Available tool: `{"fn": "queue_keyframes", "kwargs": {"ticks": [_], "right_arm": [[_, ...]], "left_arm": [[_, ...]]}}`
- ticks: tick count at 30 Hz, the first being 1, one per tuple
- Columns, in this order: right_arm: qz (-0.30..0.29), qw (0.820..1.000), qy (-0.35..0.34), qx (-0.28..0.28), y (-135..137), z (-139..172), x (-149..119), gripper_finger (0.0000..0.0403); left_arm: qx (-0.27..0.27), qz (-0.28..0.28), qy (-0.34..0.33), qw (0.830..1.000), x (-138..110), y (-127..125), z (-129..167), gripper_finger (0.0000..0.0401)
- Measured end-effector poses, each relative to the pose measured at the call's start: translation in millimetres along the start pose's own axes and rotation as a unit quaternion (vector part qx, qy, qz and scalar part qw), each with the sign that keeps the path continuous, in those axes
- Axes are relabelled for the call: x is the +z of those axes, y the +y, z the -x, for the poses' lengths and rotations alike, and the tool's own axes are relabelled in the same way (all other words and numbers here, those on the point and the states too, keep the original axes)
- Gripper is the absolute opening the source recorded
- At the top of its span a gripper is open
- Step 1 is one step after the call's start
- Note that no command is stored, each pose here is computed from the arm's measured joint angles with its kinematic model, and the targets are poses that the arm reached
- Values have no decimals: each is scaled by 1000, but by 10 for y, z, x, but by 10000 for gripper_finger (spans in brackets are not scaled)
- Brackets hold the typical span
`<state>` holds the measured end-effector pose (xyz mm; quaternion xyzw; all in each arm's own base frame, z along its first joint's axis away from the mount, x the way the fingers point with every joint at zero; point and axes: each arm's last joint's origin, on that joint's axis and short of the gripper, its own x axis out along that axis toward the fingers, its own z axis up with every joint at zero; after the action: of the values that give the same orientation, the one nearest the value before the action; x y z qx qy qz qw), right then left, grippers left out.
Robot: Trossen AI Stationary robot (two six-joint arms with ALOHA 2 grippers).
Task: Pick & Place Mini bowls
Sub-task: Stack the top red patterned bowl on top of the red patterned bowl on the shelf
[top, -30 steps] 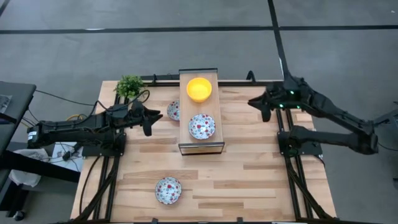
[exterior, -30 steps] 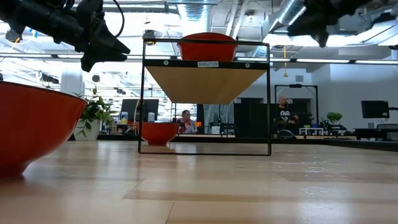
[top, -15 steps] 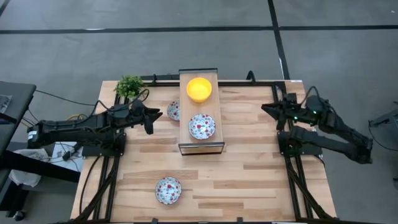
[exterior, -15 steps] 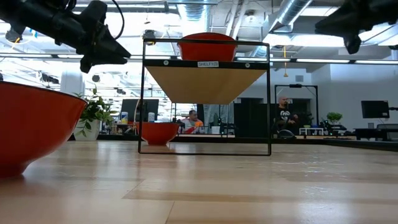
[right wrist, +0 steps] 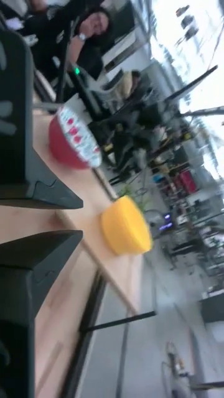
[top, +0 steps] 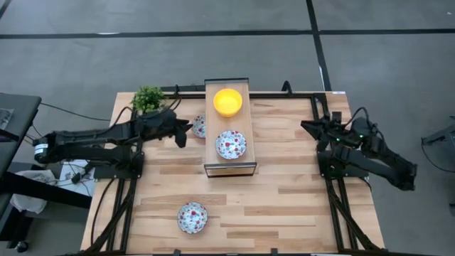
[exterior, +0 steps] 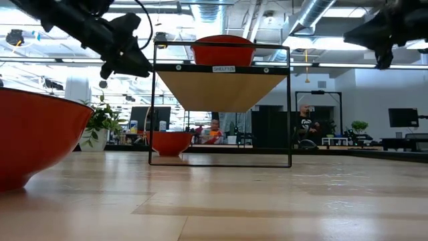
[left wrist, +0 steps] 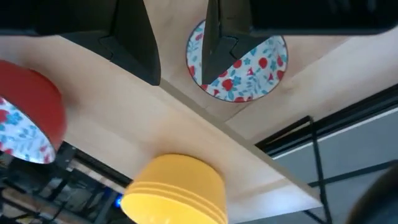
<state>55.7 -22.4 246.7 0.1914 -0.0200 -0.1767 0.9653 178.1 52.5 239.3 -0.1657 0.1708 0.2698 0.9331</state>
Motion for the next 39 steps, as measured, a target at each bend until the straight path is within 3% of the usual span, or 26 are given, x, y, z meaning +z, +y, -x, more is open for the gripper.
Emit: {"fn": "queue_keyframes", "kwargs": {"ticks": [6, 12, 23, 39], "right_arm": [[6, 1000, -12, 2, -28, -50, -59, 54], [6, 1000, -16, 4, -25, -50, -51, 54], [-3, 1000, -26, 9, -16, -49, -30, 54], [-3, 1000, -26, 9, -15, -48, -29, 54]], "left_arm": [[66, 54, 69, 994, 17, 156, -104, 116], [67, 149, 120, 979, -19, 350, -282, 116], [89, 222, 178, 955, -146, 535, -525, 116], [97, 237, 193, 947, -219, 553, -655, 116]]}}
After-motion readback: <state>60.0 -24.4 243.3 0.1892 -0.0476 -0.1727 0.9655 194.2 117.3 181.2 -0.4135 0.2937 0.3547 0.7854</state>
